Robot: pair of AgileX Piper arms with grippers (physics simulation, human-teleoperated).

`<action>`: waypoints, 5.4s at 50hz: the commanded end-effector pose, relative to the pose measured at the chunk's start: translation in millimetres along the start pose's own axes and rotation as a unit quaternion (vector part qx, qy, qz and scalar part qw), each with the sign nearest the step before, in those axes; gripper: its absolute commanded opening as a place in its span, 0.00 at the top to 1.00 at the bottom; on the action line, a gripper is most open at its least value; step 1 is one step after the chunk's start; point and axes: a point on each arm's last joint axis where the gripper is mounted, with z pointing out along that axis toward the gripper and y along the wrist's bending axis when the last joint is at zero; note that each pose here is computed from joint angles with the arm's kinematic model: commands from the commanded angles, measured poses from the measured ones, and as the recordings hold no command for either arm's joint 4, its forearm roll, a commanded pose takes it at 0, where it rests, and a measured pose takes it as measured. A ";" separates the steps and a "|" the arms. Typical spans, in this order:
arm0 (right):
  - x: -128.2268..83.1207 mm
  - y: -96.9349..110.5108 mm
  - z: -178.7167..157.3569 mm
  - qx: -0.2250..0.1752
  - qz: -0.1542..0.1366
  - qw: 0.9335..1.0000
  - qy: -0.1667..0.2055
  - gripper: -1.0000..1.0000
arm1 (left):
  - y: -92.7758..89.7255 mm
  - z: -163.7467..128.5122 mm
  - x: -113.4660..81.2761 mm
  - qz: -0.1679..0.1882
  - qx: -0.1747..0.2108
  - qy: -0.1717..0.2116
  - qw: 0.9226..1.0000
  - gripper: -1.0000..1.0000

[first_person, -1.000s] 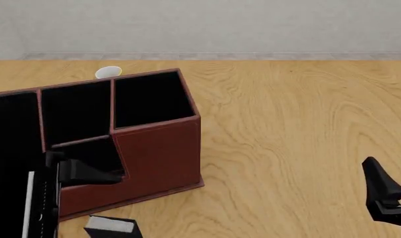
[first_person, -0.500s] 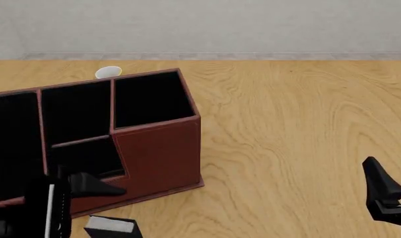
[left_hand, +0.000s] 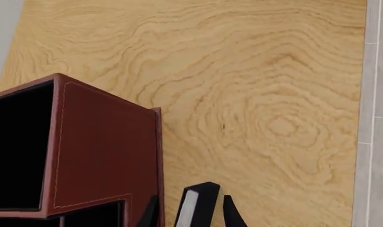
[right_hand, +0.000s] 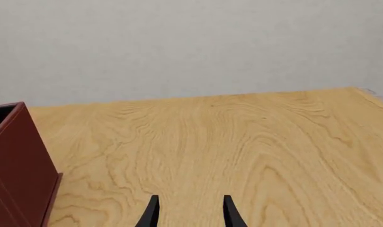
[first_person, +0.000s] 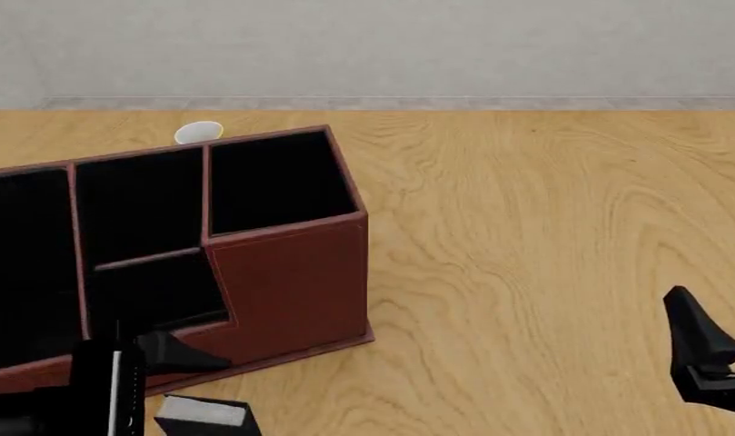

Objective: Pick up the book and place it in the left compartment of the caddy.

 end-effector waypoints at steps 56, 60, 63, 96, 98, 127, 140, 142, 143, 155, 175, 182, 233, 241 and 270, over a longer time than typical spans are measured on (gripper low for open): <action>0.6 0.1 1.5 -0.001 -0.006 1.000 0.004 0.00 | -7.6 34.8 29.5 -0.032 -0.011 0.031 0.999 0.00; 0.7 0.3 2.3 -0.002 -0.007 1.000 0.006 0.00 | -8.8 36.6 30.7 -0.034 -0.009 0.031 0.999 0.00; 0.7 0.3 2.8 -0.002 -0.008 1.000 0.007 0.00 | -9.2 37.0 31.2 -0.034 -0.009 0.032 0.999 0.00; 0.7 0.7 9.8 -0.004 -0.007 1.000 0.012 0.00 | -13.5 45.1 40.1 -0.047 -0.007 0.040 0.998 0.00; 0.6 0.7 9.7 -0.004 -0.006 1.000 0.012 0.00 | -13.3 45.6 40.9 -0.046 -0.009 0.041 0.998 0.00; 0.5 0.6 10.0 -0.003 -0.004 1.000 0.011 0.00 | -15.2 50.6 49.9 -0.049 -0.010 0.055 0.997 0.00; 0.4 0.1 8.8 0.000 -0.005 1.000 0.010 0.00 | -4.6 37.5 31.1 -0.075 -0.036 0.008 0.997 1.00; 0.4 0.0 8.7 0.001 -0.005 1.000 0.010 0.00 | -2.2 34.9 27.4 -0.079 -0.040 0.002 0.996 1.00; 0.4 0.0 8.8 0.001 -0.005 1.000 0.010 0.00 | -1.7 33.9 26.9 -0.078 -0.042 -0.002 0.996 1.00; 0.3 0.1 9.6 0.000 -0.006 1.000 0.010 0.00 | 8.7 7.3 2.2 -0.097 -0.061 -0.061 0.992 1.00; 0.5 0.4 9.1 -0.002 -0.002 1.000 0.011 0.00 | 16.3 -60.8 -39.0 -0.128 -0.044 -0.170 0.976 1.00; 0.3 0.3 8.4 -0.002 -0.001 1.000 0.009 0.00 | 22.1 -93.0 -45.2 -0.132 -0.067 -0.219 0.964 1.00; -0.3 -0.6 6.8 0.004 0.007 1.000 0.005 0.00 | 53.6 -196.7 -47.3 -0.244 -0.468 -0.302 0.794 1.00; -0.2 -0.5 6.8 0.004 0.007 1.000 0.005 0.00 | 73.0 -188.7 -45.4 -0.262 -0.500 -0.248 0.787 1.00; 0.1 -0.2 7.6 0.002 0.008 1.000 0.007 0.00 | 138.9 -185.0 -15.9 -0.376 -0.581 -0.109 0.713 1.00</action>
